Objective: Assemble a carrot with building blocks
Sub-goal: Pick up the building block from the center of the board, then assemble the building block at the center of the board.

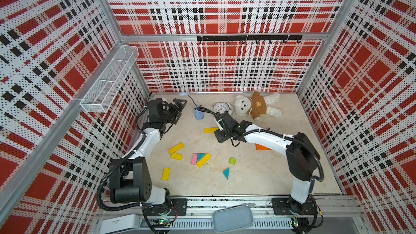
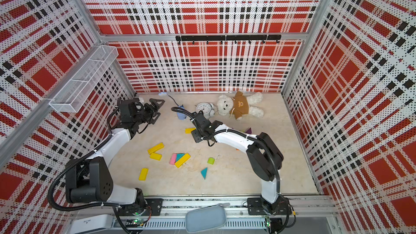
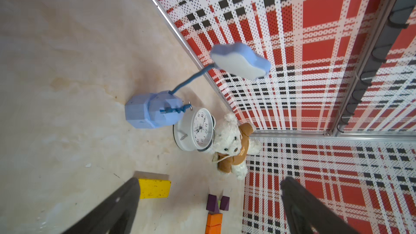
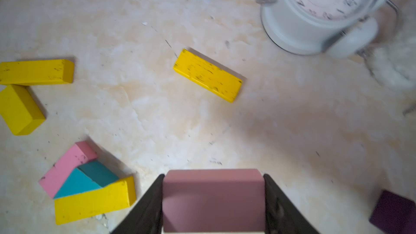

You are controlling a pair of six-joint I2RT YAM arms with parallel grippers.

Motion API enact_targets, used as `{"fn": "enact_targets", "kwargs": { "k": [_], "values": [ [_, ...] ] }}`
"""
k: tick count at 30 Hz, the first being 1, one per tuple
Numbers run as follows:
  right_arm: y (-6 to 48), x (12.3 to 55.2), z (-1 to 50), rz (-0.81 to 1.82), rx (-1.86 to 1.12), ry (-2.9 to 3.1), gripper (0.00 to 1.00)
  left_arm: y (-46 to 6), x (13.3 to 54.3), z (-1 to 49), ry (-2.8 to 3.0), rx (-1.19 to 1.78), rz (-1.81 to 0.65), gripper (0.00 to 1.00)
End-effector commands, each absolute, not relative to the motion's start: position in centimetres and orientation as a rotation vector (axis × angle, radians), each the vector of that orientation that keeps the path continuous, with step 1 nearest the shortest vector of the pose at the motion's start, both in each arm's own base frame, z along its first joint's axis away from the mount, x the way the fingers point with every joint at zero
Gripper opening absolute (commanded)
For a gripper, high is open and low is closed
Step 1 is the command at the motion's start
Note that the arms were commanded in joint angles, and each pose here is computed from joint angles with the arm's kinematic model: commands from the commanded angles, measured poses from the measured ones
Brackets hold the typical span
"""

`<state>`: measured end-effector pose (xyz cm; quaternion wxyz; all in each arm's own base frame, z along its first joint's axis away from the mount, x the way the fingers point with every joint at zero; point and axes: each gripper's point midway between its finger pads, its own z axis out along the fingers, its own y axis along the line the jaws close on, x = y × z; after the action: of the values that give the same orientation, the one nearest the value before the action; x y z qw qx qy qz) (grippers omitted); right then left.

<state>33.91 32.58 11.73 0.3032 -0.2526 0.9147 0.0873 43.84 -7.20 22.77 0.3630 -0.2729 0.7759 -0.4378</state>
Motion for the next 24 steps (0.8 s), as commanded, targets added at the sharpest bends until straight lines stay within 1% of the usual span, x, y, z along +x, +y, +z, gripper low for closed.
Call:
{"fn": "enact_targets", "kwargs": {
  "k": [1, 6, 11, 16, 24],
  "values": [
    [27.9, 33.6, 14.2, 0.204, -0.498, 2.400, 0.56, -10.3, 43.3, 22.6, 2.029, -0.622, -1.173, 0.99],
    [18.0, 30.7, 12.9, 0.147, -0.233, 2.489, 0.56, -15.5, 41.9, 22.5, 2.095, -0.501, -1.246, 0.99],
    [11.8, 27.9, 9.4, 0.092, -0.051, 2.585, 0.56, -17.9, 40.9, 22.7, 2.118, -0.432, -1.275, 1.00],
    [9.9, 27.1, 6.5, 0.084, 0.032, 2.651, 0.56, -18.9, 40.6, 22.5, 2.134, -0.410, -1.282, 1.00],
    [9.4, 27.3, 4.1, 0.062, 0.062, 2.708, 0.57, -19.0, 40.6, 22.1, 2.144, -0.409, -1.280, 1.00]
  ]
}}
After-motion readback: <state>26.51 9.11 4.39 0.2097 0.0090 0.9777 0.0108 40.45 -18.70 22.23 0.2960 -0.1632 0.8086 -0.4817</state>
